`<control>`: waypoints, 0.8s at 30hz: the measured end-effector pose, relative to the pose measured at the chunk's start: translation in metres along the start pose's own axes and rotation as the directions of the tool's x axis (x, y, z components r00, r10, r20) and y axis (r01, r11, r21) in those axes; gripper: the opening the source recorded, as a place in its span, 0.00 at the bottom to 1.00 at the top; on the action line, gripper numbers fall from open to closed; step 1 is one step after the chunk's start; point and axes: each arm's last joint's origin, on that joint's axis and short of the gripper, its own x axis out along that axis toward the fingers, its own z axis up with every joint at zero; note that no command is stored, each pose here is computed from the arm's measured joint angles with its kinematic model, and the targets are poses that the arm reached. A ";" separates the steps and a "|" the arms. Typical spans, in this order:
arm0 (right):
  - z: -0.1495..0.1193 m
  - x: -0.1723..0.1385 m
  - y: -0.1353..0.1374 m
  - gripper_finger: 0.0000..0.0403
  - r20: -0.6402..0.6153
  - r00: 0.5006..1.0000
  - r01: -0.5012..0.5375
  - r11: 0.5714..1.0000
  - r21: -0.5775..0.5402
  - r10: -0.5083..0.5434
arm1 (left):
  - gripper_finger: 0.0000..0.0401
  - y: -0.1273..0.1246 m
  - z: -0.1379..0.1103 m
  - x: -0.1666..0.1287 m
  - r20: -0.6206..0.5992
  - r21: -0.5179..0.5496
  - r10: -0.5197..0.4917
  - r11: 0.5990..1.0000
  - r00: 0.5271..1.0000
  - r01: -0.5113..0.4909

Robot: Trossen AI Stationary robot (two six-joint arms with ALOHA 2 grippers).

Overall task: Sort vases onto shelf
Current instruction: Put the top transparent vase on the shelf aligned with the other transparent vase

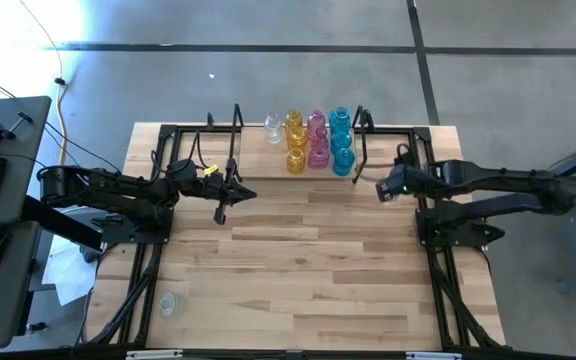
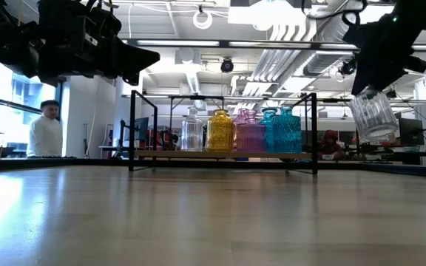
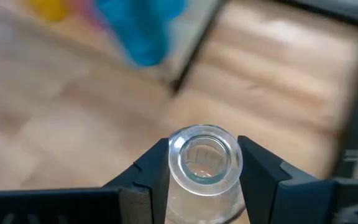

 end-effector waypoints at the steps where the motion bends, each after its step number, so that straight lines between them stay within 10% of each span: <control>1: -0.004 -0.004 0.005 0.31 -0.014 0.999 -0.041 0.999 -0.014 0.041 | 0.00 0.000 0.000 0.000 0.000 -0.002 0.000 1.000 1.000 0.000; 14: -0.044 0.010 0.124 0.31 0.020 0.882 -0.431 0.822 -0.374 0.471 | 0.00 0.005 -0.001 -0.002 -0.009 -0.013 0.026 1.000 1.000 -0.026; 24: -0.017 0.046 0.210 0.31 0.078 0.859 -0.379 0.731 -0.567 0.506 | 0.00 0.005 -0.001 -0.002 -0.009 -0.013 0.026 1.000 1.000 -0.026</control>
